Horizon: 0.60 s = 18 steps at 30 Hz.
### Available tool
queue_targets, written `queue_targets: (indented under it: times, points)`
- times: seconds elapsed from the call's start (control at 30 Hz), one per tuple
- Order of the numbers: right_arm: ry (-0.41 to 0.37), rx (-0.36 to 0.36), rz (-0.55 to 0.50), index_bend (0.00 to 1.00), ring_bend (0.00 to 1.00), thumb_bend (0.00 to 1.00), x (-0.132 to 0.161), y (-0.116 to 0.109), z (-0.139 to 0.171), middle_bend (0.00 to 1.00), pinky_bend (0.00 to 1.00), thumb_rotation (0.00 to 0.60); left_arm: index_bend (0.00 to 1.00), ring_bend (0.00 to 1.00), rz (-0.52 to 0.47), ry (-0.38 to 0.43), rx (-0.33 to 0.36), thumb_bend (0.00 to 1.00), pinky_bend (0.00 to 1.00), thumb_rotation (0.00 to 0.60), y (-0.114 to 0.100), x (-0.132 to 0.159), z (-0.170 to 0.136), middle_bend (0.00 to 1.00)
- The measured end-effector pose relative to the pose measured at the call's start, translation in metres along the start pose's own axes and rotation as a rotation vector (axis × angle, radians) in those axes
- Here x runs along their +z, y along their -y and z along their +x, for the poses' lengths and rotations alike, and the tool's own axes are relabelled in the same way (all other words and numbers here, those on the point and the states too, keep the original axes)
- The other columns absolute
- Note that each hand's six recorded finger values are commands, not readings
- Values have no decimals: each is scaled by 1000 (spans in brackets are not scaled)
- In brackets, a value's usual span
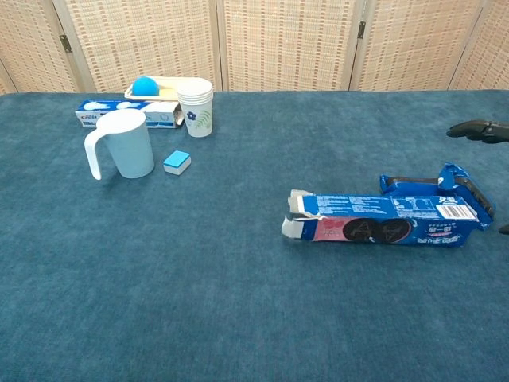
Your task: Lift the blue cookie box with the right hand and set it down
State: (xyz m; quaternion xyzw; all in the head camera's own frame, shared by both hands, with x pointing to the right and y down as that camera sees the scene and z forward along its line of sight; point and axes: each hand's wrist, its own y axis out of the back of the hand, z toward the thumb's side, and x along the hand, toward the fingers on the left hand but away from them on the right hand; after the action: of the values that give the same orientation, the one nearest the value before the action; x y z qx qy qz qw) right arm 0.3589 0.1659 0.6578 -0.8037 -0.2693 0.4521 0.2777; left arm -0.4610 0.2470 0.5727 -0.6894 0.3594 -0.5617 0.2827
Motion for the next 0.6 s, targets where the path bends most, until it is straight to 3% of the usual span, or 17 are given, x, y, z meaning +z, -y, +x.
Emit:
queue_targets:
  times: [0.3, 0.6]
  points:
    - [114, -71, 174, 0, 0, 128, -7, -42, 34, 0, 0, 600, 186, 107, 6, -5, -3, 386, 177, 600, -1, -3, 1, 91]
    - [263, -126, 370, 0, 0, 129, -9, -45, 73, 0, 0, 600, 162, 107, 65, -54, 40, 386, 162, 600, -5, -10, 3, 91]
